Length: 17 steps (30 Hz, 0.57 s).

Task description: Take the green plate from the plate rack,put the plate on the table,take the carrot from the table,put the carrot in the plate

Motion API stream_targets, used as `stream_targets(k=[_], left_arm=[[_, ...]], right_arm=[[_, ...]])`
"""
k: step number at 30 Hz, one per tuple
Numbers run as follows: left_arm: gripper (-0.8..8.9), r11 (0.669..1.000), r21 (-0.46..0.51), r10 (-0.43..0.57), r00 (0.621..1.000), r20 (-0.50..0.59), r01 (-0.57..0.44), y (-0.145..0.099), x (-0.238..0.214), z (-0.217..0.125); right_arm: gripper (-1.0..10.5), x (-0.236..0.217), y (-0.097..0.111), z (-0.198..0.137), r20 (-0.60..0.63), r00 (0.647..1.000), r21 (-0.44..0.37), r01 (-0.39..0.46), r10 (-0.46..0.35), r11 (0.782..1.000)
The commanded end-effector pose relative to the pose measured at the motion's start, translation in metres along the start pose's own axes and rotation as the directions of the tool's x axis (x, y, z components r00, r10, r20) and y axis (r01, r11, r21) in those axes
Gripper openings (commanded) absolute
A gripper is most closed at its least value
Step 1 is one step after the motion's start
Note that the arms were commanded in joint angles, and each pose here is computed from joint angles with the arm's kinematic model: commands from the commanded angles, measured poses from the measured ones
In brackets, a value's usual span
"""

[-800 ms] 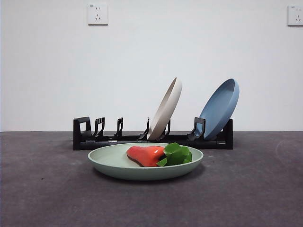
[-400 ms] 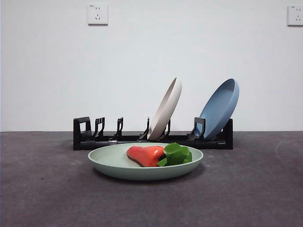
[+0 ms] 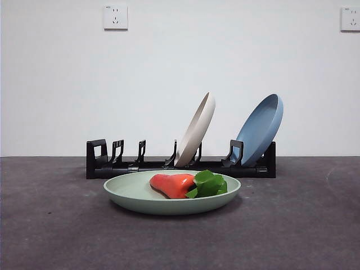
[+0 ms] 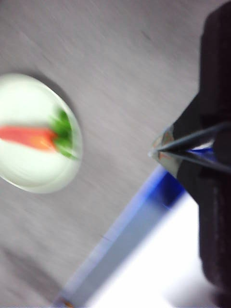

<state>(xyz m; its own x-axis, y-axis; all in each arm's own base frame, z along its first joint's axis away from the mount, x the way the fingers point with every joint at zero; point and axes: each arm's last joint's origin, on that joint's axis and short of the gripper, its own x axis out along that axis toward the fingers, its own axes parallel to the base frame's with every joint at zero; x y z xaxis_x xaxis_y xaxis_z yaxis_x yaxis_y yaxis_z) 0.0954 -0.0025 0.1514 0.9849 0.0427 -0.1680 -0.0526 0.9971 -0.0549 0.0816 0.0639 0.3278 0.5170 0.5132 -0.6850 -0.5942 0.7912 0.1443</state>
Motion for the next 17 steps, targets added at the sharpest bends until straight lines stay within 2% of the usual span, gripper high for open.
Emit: stream_targets(k=[1,4,6,9,12,17], left_arm=[[-0.03,1.000,-0.007,0.005,1.000,-0.005,-0.005,0.001,0.001,-0.004],[-0.03,1.000,-0.007,0.005,1.000,-0.005,-0.005,0.001,0.001,-0.004],[-0.03,1.000,-0.007,0.005,1.000,-0.005,-0.005,0.001,0.001,-0.004],[-0.03,1.000,-0.007,0.005,1.000,-0.005,-0.005,0.001,0.001,-0.004],[-0.03,1.000,-0.007,0.005,1.000,-0.005,-0.005,0.001,0.001,-0.004],[-0.03,1.000,-0.007,0.005,1.000,-0.005,-0.005,0.001,0.001,-0.004]], right_arm=[[0.0,-0.007,-0.008,0.004,0.185,0.982,-0.012,0.031,-0.029,0.999],[0.0,-0.011,-0.019,-0.001,0.356,0.933,0.026,0.046,-0.052,0.999],[0.0,-0.008,-0.028,-0.012,0.428,0.896,0.047,0.112,-0.121,0.993],[0.0,0.002,-0.038,-0.029,0.501,0.840,0.065,0.205,-0.210,0.977],[0.0,0.017,-0.047,-0.050,0.563,0.782,0.093,0.262,-0.268,0.960],[0.0,0.049,-0.056,-0.084,0.620,0.730,0.098,0.293,-0.289,0.951]])
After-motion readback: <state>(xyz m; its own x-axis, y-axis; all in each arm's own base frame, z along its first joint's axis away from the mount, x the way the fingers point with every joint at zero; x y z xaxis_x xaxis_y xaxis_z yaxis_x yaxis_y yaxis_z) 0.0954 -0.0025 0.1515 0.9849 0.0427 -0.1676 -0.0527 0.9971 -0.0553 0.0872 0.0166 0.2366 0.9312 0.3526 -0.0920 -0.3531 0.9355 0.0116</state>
